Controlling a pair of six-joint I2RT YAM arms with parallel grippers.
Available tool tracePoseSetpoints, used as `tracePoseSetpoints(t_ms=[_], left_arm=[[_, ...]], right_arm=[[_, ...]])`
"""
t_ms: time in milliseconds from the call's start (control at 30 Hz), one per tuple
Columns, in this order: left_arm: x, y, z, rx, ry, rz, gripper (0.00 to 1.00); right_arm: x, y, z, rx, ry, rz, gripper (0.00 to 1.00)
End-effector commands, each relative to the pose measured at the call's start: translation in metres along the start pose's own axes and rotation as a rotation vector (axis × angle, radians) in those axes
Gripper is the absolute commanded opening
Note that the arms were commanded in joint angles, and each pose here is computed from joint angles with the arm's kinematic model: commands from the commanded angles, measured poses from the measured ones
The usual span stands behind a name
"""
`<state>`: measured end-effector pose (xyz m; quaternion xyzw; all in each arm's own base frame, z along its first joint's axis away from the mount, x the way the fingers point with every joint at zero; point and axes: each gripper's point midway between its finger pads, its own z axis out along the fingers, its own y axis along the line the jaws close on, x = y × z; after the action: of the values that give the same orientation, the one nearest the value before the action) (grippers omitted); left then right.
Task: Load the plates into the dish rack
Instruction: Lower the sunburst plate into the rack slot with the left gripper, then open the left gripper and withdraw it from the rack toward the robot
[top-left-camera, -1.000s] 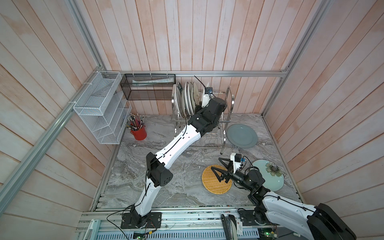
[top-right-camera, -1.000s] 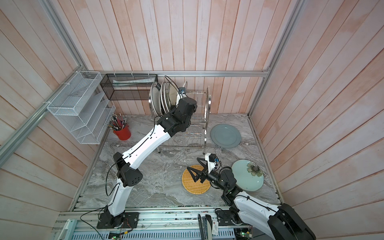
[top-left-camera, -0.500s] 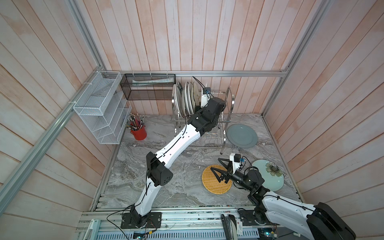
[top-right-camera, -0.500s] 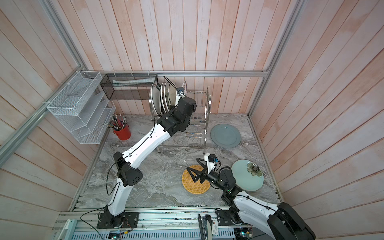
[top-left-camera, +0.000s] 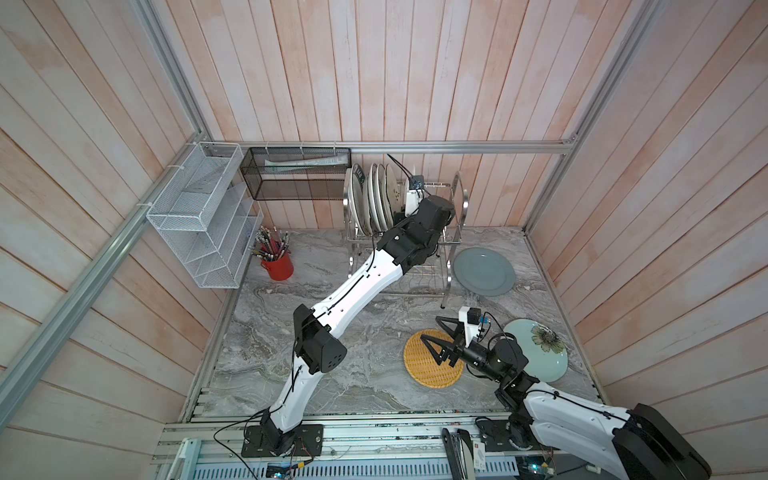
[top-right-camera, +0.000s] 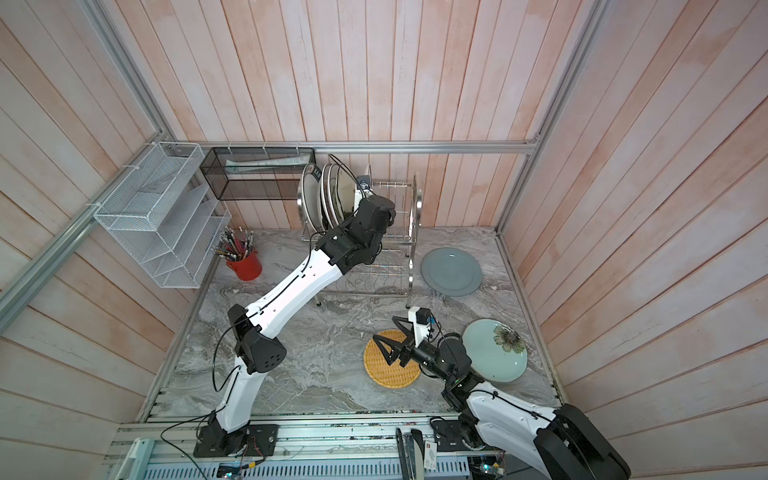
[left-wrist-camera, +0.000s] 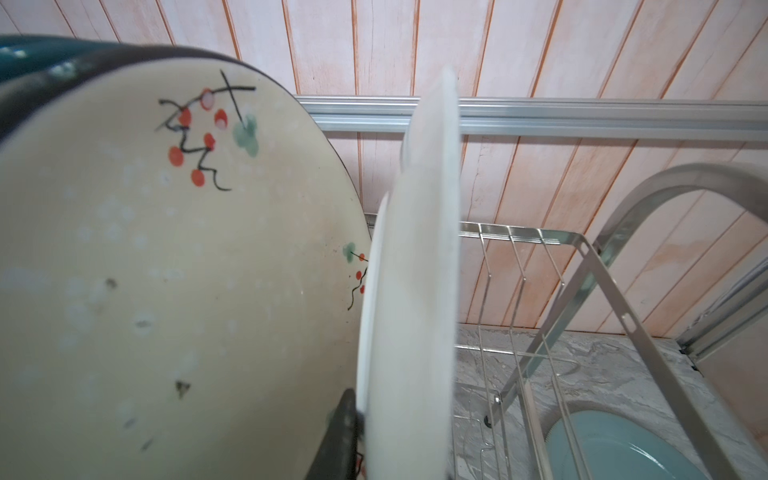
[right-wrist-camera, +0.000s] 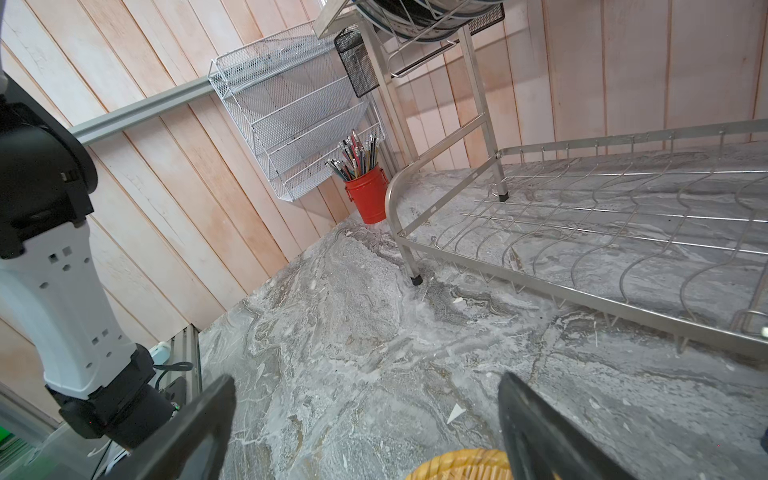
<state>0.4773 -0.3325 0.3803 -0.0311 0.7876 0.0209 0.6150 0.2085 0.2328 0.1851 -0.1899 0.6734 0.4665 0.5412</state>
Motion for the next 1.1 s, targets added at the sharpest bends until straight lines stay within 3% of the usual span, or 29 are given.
tracePoseSetpoints(t_ms=[0, 667, 1067], left_arm=[[-0.011, -0.001, -0.005, 0.023, -0.024, -0.042, 0.21], [-0.019, 0.022, -0.023, 0.006, -0.03, -0.086, 0.35], [-0.048, 0.017, -0.045, 0.112, -0.055, -0.118, 0.42]], right_arm=[[-0.01, 0.007, 0.004, -0.021, -0.021, -0.015, 0.98], [-0.011, 0.008, 0.005, -0.026, -0.022, -0.018, 0.98], [-0.009, 0.009, 0.006, -0.028, -0.014, -0.018, 0.98]])
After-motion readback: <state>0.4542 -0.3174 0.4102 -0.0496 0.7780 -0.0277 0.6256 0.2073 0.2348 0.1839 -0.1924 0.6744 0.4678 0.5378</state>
